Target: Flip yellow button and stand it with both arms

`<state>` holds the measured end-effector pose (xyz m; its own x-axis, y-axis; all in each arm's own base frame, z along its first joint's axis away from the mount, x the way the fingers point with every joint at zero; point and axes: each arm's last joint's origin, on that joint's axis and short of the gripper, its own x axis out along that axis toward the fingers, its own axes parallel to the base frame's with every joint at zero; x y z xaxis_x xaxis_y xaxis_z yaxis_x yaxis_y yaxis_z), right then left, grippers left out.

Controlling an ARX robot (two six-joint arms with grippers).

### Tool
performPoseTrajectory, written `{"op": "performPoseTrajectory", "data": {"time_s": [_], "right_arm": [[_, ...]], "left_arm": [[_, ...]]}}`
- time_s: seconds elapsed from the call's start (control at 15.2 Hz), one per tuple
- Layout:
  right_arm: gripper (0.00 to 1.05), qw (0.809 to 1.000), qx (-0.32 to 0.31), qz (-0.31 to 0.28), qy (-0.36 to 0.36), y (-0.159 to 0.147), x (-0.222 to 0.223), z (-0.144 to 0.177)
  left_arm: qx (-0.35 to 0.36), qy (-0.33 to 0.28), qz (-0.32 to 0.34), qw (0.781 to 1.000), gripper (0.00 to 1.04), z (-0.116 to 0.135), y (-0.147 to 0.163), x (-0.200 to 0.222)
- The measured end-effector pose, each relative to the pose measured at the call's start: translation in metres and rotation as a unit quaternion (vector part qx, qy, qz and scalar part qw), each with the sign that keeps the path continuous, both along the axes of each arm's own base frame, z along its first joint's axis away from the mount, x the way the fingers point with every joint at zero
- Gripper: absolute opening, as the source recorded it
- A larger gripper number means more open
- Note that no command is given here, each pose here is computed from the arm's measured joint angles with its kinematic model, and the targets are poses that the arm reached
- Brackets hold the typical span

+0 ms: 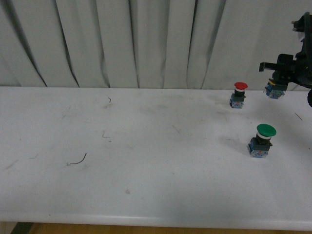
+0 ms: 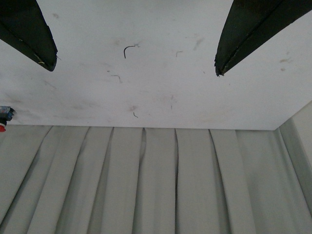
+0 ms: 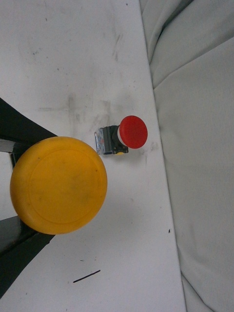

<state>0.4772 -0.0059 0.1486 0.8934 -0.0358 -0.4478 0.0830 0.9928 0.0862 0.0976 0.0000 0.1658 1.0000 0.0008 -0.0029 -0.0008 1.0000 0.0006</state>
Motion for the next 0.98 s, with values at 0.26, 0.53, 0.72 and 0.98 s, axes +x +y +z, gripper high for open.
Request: {"op": "performPoseTrajectory", "data": {"time_s": [0.26,0.53,0.72,0.98], "right_arm": [[0.29,0.999,-0.033,0.003,0.029,0.019,0.01,-0.026],[0.29,0.998,-0.035,0.013,0.042,0.049,0.025,-0.04],[0.29,0.998,-0.031,0.012,0.056,0.062,0.033,-0.056],[0.29,0.998,-0.033,0.001,0.062,0.055,0.038,-0.066]], "left_arm": [[0.0,0.0,0.0,1.0,0.98,0.0,0.0,0.0],[0.0,0.0,0.0,1.0,0.98,0.0,0.0,0.0],[0.0,0.0,0.0,1.0,0.98,0.0,0.0,0.0],[0.0,0.0,0.0,1.0,0.98,0.0,0.0,0.0]]}}
